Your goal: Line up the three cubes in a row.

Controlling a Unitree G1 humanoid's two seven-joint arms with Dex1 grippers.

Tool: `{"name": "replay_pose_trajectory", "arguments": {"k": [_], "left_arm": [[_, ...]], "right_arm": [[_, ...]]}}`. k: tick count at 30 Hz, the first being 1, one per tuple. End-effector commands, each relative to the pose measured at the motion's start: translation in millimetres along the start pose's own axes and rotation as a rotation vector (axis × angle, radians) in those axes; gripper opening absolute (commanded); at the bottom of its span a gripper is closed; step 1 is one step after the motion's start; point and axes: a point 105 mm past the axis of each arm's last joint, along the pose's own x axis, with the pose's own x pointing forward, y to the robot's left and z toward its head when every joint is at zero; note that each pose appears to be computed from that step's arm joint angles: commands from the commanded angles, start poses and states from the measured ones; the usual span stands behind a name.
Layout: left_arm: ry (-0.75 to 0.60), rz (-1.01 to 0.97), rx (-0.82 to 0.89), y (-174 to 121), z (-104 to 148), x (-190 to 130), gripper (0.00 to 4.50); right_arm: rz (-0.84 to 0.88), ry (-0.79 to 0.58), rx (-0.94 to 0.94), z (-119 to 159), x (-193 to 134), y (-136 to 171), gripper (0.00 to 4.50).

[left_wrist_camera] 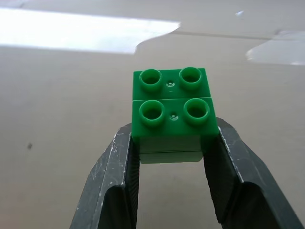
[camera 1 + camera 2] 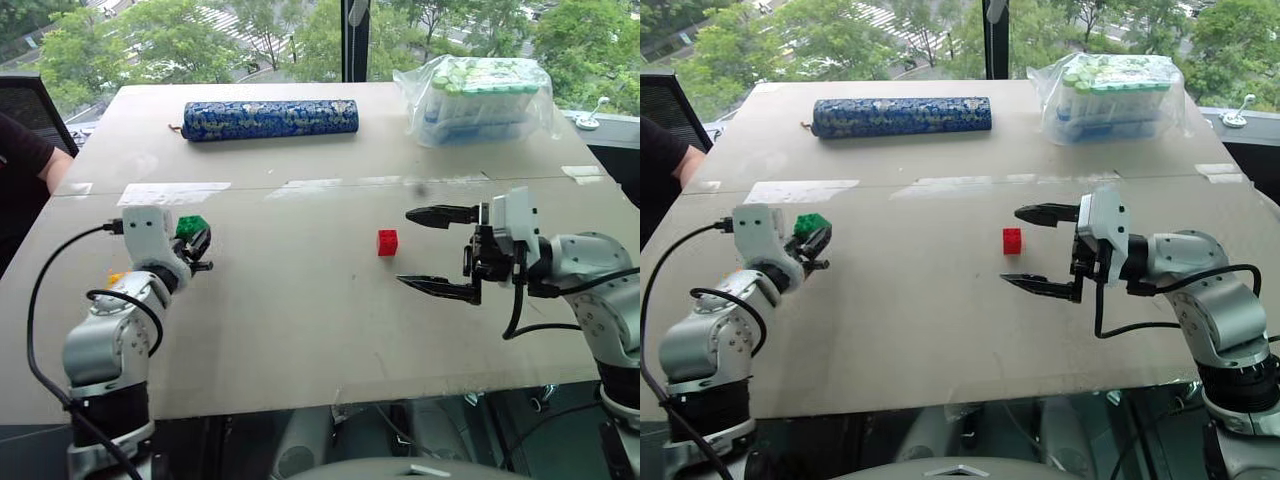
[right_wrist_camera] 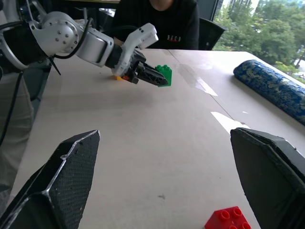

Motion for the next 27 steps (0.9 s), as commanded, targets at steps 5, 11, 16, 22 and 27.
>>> {"name": "replay_pose_trajectory", "arguments": {"k": [5,11,16,22,27], "left_arm": [[0.005,-0.908,0.396,-88.8,21.7,13.7,1.29],[0.037,-1.12,0.545,-121.2,12.9,60.4,1.29],[0.074,-1.191,0.588,-143.4,6.2,81.4,1.29],[0.072,-1.219,0.592,-144.7,7.9,84.6,1.29],[0.091,-1.203,0.606,-134.9,8.3,84.6,1.29]], "right_arm": [[-0.222,0.05,0.01,3.3,-38.5,7.1,4.5],[-0.302,0.121,0.031,-4.5,-55.3,19.7,4.5],[-0.343,0.165,0.039,-8.3,-64.8,27.5,4.5],[-0.341,0.197,0.044,-11.7,-70.6,32.6,4.5],[-0.33,0.201,0.042,-9.4,-71.5,34.4,4.5]]}}
